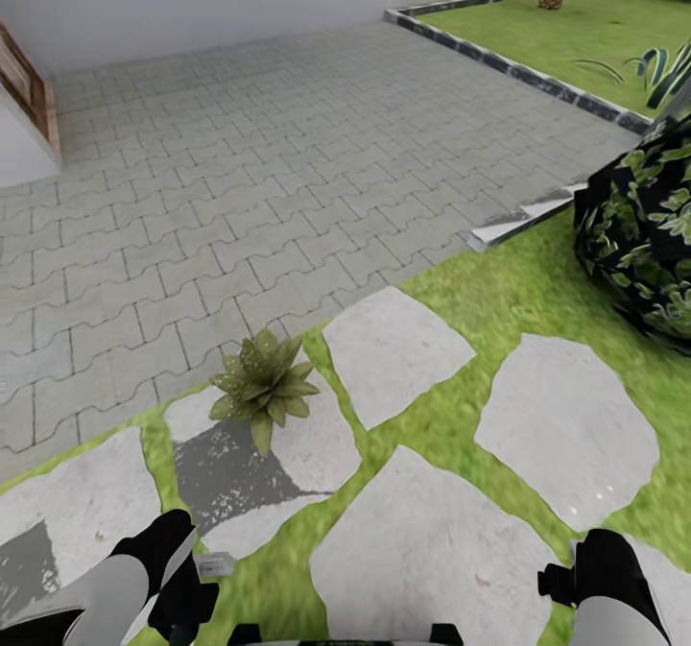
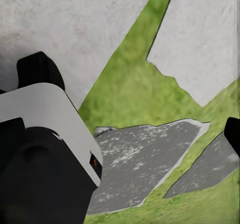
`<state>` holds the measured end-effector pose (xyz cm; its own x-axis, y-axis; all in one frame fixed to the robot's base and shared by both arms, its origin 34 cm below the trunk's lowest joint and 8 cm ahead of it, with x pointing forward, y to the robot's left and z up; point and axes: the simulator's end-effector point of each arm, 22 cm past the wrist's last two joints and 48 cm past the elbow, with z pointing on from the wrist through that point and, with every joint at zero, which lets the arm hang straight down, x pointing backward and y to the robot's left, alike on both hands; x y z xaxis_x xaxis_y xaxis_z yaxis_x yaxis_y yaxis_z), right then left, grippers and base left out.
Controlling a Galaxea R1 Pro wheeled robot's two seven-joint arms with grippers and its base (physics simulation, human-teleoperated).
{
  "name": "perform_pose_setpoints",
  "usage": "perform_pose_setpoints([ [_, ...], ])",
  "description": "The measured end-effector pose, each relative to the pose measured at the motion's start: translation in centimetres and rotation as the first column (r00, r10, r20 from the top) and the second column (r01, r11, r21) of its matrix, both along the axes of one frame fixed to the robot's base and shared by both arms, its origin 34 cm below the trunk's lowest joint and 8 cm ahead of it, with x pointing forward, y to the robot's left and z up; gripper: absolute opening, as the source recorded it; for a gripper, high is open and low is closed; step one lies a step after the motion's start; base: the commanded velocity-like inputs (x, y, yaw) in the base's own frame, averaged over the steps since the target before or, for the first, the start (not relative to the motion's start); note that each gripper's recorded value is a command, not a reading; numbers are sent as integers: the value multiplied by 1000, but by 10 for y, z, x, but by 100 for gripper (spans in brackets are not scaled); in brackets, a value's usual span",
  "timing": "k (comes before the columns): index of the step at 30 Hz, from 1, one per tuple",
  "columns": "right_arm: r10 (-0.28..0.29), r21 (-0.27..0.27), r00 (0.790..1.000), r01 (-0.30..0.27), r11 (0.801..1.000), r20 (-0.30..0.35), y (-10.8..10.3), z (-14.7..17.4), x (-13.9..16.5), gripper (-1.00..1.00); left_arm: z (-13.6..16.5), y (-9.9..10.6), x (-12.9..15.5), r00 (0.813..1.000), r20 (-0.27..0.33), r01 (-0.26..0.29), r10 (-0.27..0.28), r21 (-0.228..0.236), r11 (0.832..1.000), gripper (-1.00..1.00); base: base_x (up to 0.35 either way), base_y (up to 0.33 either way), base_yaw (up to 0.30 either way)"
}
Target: Pick up the pesticide atomizer in the garden and spray insectifuge to fully cover both potted plants in the garden.
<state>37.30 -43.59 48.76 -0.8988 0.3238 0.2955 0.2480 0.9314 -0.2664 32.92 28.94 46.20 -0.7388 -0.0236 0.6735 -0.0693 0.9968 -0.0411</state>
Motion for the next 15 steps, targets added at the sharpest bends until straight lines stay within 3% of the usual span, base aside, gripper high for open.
perform_pose_setpoints([
  [15,0,0,1000,0,1000,-12,0,-3,-4,100,-2,2,-5,1000,-13,9,-9,5,1000,-100,15,-1,213],
])
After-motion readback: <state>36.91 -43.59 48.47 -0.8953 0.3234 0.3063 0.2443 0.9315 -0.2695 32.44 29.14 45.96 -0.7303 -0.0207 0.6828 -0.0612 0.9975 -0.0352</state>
